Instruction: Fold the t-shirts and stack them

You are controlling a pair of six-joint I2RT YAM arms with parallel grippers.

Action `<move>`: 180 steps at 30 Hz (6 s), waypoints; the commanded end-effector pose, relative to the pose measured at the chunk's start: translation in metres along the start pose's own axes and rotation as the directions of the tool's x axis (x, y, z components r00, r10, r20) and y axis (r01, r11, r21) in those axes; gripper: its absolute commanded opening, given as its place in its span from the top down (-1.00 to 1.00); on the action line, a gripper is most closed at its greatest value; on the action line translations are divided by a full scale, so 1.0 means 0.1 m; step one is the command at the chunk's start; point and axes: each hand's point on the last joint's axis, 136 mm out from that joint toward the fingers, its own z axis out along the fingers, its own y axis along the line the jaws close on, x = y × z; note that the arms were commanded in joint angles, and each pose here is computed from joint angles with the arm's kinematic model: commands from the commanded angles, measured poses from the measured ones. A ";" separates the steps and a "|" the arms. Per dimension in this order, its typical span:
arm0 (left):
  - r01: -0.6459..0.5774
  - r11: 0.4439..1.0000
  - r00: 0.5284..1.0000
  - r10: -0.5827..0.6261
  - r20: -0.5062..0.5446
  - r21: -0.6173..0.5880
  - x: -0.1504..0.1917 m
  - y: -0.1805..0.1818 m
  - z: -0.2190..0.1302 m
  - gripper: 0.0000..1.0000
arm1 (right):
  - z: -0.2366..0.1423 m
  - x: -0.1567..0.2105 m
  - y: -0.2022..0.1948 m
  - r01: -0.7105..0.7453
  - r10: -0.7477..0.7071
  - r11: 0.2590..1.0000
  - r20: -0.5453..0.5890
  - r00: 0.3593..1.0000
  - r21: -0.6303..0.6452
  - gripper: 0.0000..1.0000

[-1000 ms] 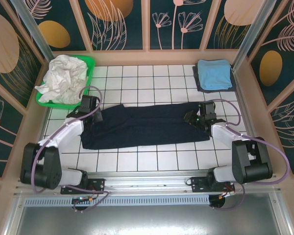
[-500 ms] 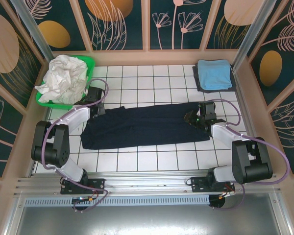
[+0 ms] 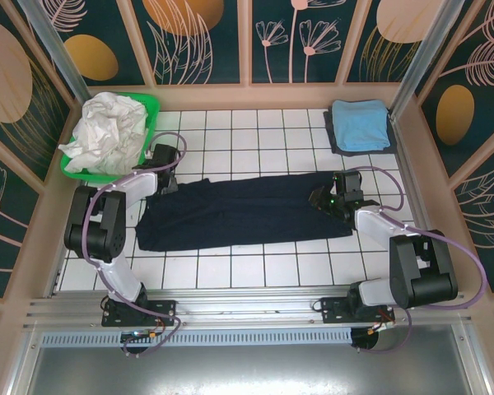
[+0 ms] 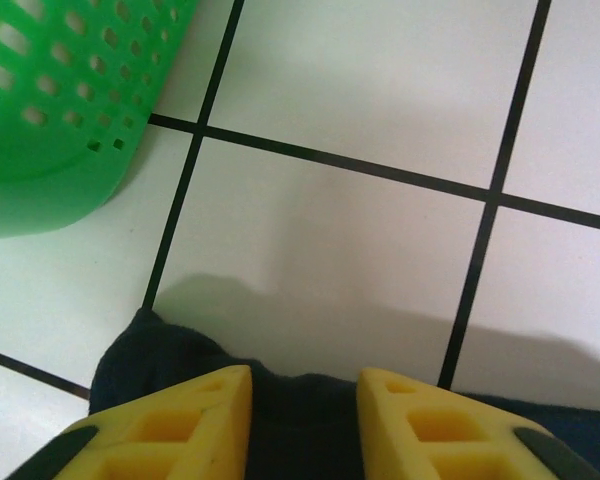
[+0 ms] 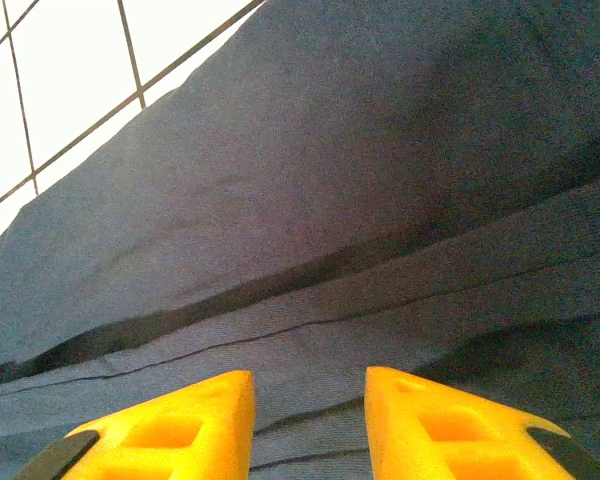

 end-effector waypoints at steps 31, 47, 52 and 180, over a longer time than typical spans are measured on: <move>0.054 0.987 0.992 -0.070 0.107 0.149 0.03 0.21 -0.84 1.00 | -0.01 -0.02 -0.04 0.015 -0.015 1.000 -0.003 1.000 0.001 0.30; 0.108 0.685 0.940 -0.306 0.150 0.720 0.51 -0.24 -1.79 1.00 | -0.11 0.06 -0.07 -0.006 0.006 1.000 -0.003 1.000 -0.010 0.31; 0.041 0.582 0.936 -0.307 0.173 0.812 0.84 -0.36 -1.92 1.00 | -0.15 -0.05 0.11 -0.015 0.016 0.998 0.005 1.000 -0.065 0.30; -0.234 0.721 0.942 0.333 -0.030 0.652 1.92 -1.23 -1.46 0.04 | 0.25 0.15 0.08 0.067 -0.058 0.994 -0.107 0.993 0.084 0.30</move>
